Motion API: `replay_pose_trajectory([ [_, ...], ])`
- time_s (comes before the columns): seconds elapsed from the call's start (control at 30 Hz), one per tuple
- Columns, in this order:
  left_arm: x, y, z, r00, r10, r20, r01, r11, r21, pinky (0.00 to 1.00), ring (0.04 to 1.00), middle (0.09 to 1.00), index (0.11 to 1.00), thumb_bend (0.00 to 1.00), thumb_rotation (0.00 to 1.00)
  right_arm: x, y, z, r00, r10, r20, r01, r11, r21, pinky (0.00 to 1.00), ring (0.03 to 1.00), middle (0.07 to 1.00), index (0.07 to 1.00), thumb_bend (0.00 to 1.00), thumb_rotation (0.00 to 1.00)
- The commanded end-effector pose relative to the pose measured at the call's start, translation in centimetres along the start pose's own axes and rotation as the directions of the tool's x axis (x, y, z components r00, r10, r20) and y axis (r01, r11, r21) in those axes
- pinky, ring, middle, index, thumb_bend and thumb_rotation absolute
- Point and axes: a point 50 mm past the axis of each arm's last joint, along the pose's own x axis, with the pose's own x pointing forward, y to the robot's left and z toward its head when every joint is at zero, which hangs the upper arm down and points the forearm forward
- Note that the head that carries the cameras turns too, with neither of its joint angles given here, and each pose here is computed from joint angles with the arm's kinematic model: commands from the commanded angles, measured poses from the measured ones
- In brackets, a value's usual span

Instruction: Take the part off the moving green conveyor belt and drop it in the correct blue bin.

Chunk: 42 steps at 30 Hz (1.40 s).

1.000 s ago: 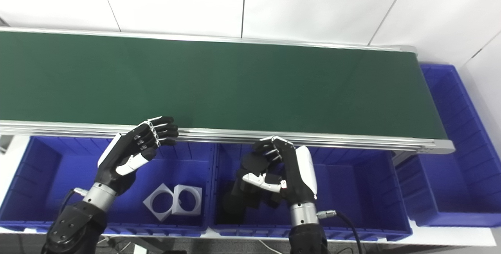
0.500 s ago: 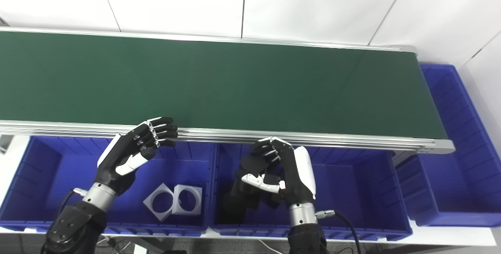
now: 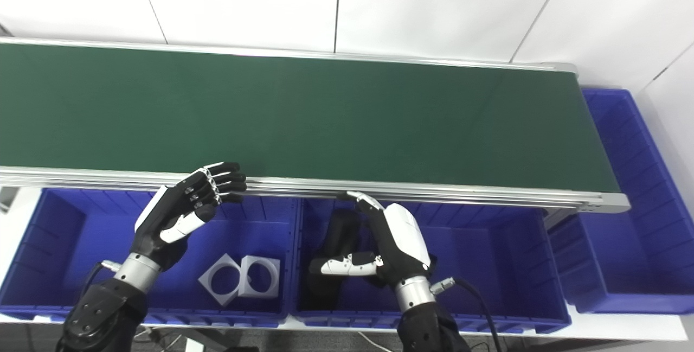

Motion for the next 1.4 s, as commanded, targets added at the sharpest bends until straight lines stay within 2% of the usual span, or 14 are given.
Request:
replay_pose_trajectory([
  [0.0,0.5,0.3,1.2,0.998,-0.006,0.055,0.006,1.0,0.008,0.68,0.728,0.733,0.753,1.0,0.54,0.1,-0.7,1.0,0.999,-0.007,0.039,0.008,0.999,-0.031,0.72,0.852,0.913,0.897,0.94,0.35],
  [0.33,0.4,0.3,1.0,0.999,-0.007,0.052,0.006,1.0,0.016,0.68,0.734,0.739,0.754,1.0,0.54,0.3,-0.6,1.1,0.998,0.031,0.045,-0.029,0.999,-0.045,0.85,0.955,0.964,0.957,1.0,0.43],
  [0.63,0.5,0.4,0.6,0.999,-0.007,0.042,0.007,1.0,0.01,0.69,0.731,0.739,0.754,1.0,0.53,0.8,-0.1,3.0,0.991,0.027,0.128,-0.037,0.997,0.074,0.76,0.903,0.951,0.955,0.93,0.52],
  [0.8,0.5,0.2,0.2,0.999,-0.008,0.041,0.007,1.0,0.014,0.7,0.741,0.743,0.755,1.0,0.53,1.8,1.2,3.7,0.982,0.015,0.19,-0.055,0.977,0.208,0.75,0.863,0.914,0.941,0.93,0.5],
  [0.87,0.3,0.1,0.1,0.999,-0.01,0.041,0.01,1.0,0.014,0.7,0.743,0.74,0.756,1.0,0.53,2.0,1.8,3.3,0.978,0.015,0.206,-0.067,0.966,0.251,0.77,0.859,0.906,0.932,0.94,0.46],
  [1.07,0.1,-0.3,-0.5,0.999,-0.022,0.043,0.022,1.0,0.01,0.72,0.758,0.748,0.758,1.0,0.53,2.5,2.7,1.0,0.978,0.008,0.21,-0.089,0.92,0.381,0.79,0.85,0.887,0.912,0.96,0.43],
  [1.37,0.0,-0.7,-2.0,0.998,-0.032,0.051,0.031,0.999,0.018,0.75,0.776,0.77,0.777,1.0,0.49,2.0,3.2,-1.5,0.983,0.0,0.181,-0.083,0.89,0.449,0.78,0.851,0.889,0.911,0.93,0.44],
])
